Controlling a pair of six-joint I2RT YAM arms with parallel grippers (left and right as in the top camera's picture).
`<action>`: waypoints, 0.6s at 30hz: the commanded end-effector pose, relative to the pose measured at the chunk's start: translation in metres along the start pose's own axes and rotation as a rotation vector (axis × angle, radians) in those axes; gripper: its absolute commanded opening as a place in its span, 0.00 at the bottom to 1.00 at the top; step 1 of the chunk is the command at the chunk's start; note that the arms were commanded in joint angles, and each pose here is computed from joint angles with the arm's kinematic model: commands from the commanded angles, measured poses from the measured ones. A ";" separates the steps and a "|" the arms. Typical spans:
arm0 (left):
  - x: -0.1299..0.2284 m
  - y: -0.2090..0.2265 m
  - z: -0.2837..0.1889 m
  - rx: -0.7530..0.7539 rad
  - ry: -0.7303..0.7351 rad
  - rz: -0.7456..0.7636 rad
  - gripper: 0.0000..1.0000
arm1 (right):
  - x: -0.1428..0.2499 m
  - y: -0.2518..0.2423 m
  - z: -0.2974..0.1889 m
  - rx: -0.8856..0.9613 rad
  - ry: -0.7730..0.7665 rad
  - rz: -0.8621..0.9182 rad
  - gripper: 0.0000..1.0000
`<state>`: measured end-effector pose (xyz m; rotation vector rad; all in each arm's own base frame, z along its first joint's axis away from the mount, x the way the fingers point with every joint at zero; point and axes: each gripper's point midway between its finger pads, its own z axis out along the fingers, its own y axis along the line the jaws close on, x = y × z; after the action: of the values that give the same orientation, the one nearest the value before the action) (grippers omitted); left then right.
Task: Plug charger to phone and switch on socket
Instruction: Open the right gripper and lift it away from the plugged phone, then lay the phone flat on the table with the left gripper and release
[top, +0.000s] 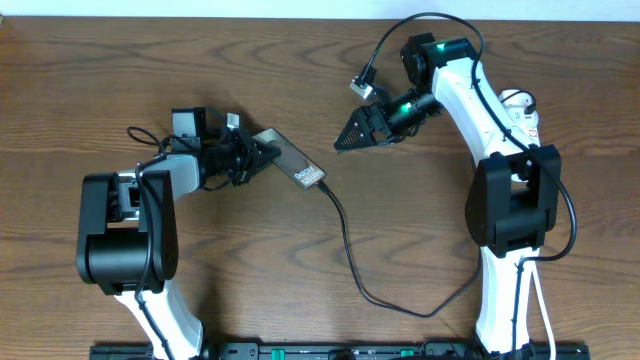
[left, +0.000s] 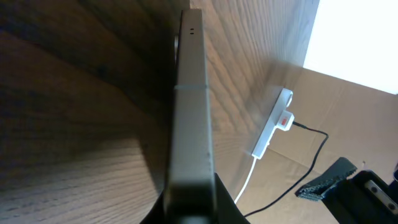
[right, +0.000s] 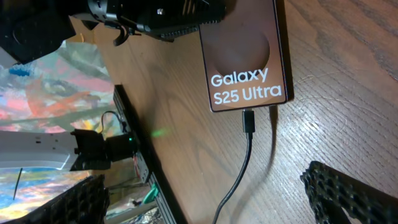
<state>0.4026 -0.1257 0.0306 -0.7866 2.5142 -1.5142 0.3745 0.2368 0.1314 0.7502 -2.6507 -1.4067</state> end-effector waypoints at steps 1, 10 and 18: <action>-0.006 0.008 0.005 -0.025 -0.002 0.015 0.10 | -0.006 0.010 -0.013 0.012 -0.034 -0.021 0.99; -0.001 0.023 0.001 -0.060 0.018 -0.040 0.64 | -0.005 0.010 -0.014 0.011 -0.034 -0.014 0.99; -0.003 0.040 -0.034 -0.134 -0.015 -0.091 0.82 | -0.002 0.001 -0.050 0.184 -0.069 0.050 0.99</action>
<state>0.3862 -0.1119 0.0318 -0.8698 2.5800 -1.5659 0.3781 0.2191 0.1293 0.6694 -2.7076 -1.3064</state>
